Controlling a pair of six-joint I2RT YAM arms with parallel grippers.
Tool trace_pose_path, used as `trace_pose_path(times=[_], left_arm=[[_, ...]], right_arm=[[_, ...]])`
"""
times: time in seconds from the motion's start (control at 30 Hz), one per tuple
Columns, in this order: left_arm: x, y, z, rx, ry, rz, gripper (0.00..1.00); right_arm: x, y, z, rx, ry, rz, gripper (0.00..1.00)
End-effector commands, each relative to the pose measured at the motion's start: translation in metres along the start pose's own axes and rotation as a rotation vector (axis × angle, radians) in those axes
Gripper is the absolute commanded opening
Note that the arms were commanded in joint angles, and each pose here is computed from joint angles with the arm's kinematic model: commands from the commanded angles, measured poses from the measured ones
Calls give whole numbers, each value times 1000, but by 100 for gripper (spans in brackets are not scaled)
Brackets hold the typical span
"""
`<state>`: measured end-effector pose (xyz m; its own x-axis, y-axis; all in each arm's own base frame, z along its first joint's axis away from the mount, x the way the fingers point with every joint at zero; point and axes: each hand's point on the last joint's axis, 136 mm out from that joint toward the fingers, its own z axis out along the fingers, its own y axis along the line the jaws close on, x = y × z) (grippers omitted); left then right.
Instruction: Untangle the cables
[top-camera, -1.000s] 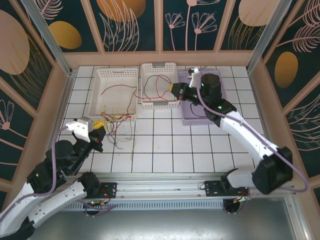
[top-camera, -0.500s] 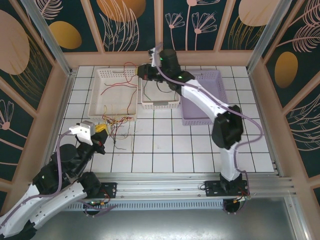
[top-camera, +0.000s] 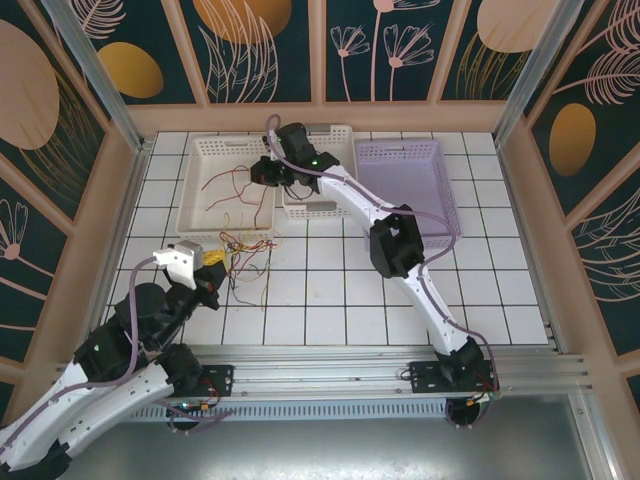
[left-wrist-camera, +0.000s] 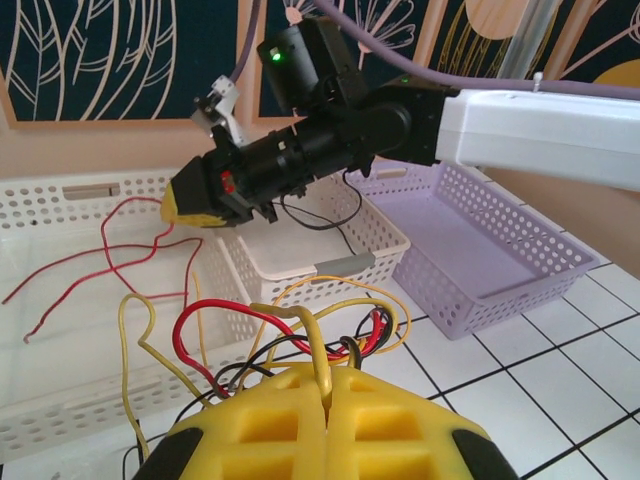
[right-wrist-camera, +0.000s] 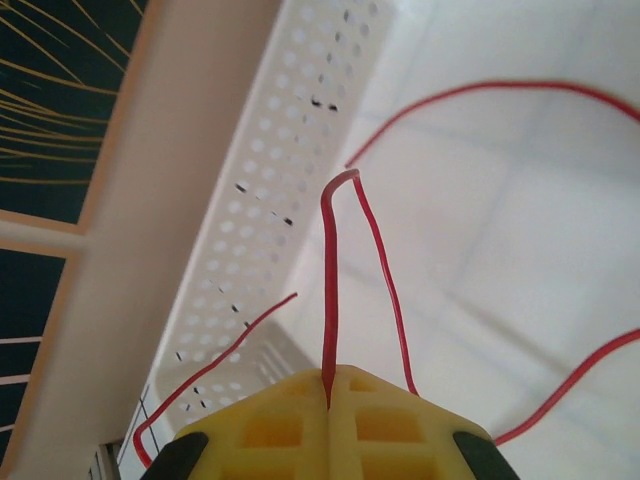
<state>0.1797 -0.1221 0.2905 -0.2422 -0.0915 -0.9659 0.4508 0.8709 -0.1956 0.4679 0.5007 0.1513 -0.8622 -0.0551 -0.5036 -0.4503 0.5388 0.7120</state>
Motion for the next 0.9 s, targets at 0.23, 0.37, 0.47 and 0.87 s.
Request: trace_pose_path(times=[0.23,0.37,0.47,0.87], left_arm=[[-1,-9,7,34,-2,11,0],[-1,-11,7,48,2,13,0],[-1,-11,7,46,2,12,0],[0,-10,8,40,7,12,0]], right_arm=[[27,-2,25,-28,64,-9,0],[26,-1,24,-28,66,-24,0],[26,1,22,-27,67,-31,1],[19,21,8,-20,50,-89,23]])
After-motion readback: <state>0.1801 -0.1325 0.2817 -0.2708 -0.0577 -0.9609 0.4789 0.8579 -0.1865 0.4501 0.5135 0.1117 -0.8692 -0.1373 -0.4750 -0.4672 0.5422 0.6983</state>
